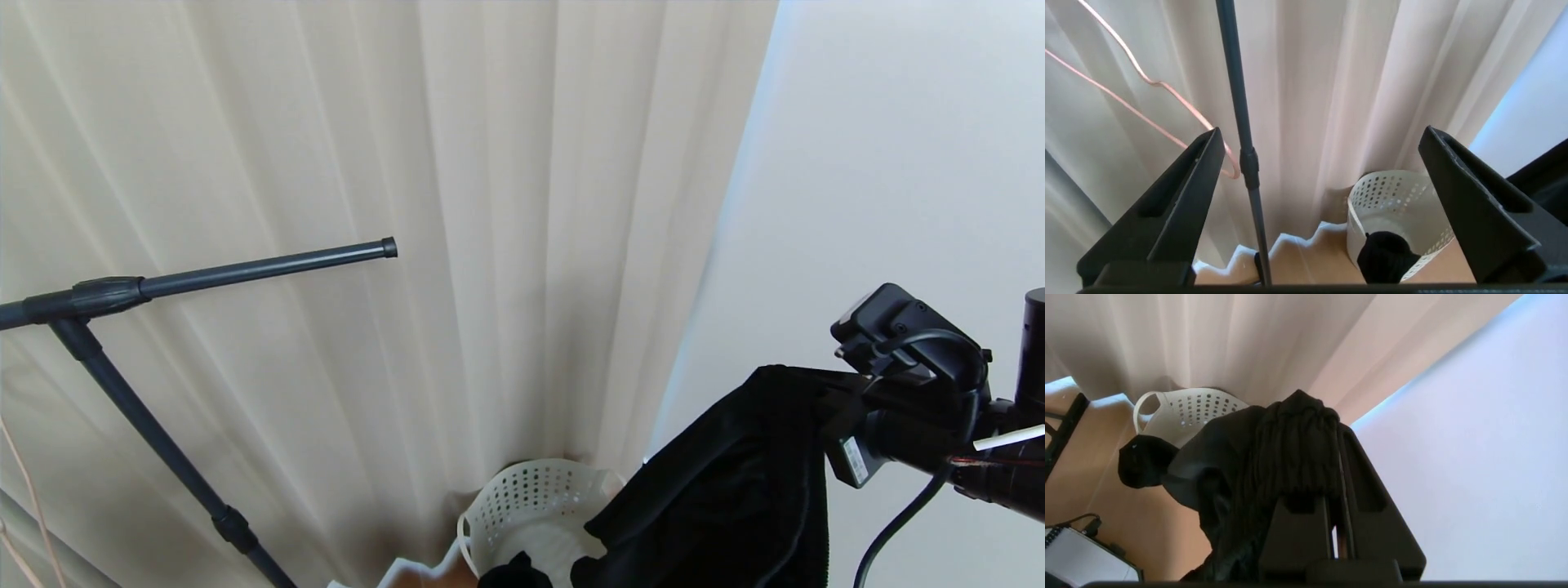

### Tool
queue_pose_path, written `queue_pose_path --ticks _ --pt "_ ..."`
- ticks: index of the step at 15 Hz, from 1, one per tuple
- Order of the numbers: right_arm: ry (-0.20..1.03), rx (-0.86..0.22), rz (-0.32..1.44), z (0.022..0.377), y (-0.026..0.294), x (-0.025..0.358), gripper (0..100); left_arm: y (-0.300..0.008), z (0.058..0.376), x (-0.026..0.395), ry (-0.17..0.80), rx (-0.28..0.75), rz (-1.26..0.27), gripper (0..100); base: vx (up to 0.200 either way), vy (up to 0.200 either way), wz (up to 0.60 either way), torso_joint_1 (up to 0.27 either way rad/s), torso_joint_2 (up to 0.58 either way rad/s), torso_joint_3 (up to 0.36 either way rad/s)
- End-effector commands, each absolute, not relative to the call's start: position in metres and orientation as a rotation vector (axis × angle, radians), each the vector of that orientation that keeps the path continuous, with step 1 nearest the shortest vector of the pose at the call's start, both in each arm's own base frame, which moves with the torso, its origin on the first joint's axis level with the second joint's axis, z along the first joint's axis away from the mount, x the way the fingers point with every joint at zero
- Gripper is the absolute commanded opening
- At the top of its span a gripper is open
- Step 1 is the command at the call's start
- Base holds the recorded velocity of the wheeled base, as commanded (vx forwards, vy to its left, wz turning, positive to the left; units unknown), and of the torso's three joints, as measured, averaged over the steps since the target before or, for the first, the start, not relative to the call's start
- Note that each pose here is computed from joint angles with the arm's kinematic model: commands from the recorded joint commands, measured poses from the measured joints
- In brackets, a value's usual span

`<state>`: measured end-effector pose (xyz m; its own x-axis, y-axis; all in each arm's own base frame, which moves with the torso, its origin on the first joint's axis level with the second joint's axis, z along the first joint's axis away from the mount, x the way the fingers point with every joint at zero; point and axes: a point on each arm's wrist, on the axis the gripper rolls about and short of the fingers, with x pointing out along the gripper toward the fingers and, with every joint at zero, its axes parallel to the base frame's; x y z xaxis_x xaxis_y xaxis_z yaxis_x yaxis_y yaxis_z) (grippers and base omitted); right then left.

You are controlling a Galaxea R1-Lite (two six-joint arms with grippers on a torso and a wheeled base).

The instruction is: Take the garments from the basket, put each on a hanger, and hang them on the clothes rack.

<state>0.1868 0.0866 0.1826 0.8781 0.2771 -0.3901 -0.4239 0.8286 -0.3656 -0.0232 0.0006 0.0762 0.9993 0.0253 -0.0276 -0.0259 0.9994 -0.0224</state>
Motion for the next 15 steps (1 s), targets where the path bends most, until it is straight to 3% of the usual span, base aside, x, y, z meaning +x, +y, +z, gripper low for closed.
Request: queue_pose_path --ticks 1,8,15 --pt "0.32 -0.468 0.378 0.1848 0.0862 0.1856 0 0.0007 0.0763 -0.0229 0.03 -0.024 0.026 100 0.0 0.0 0.0 0.0 0.0 0.0" --pt "0.297 -0.485 0.378 0.1847 0.0863 0.1864 0 0.0007 0.0763 -0.0229 0.03 -0.024 0.026 100 0.0 0.0 0.51 0.007 0.0 -0.002" --pt "0.296 -0.487 0.373 0.1847 0.0857 0.1862 0 0.0007 0.0763 -0.0231 0.029 -0.027 0.026 100 -0.171 0.029 0.09 0.004 0.0 0.0"
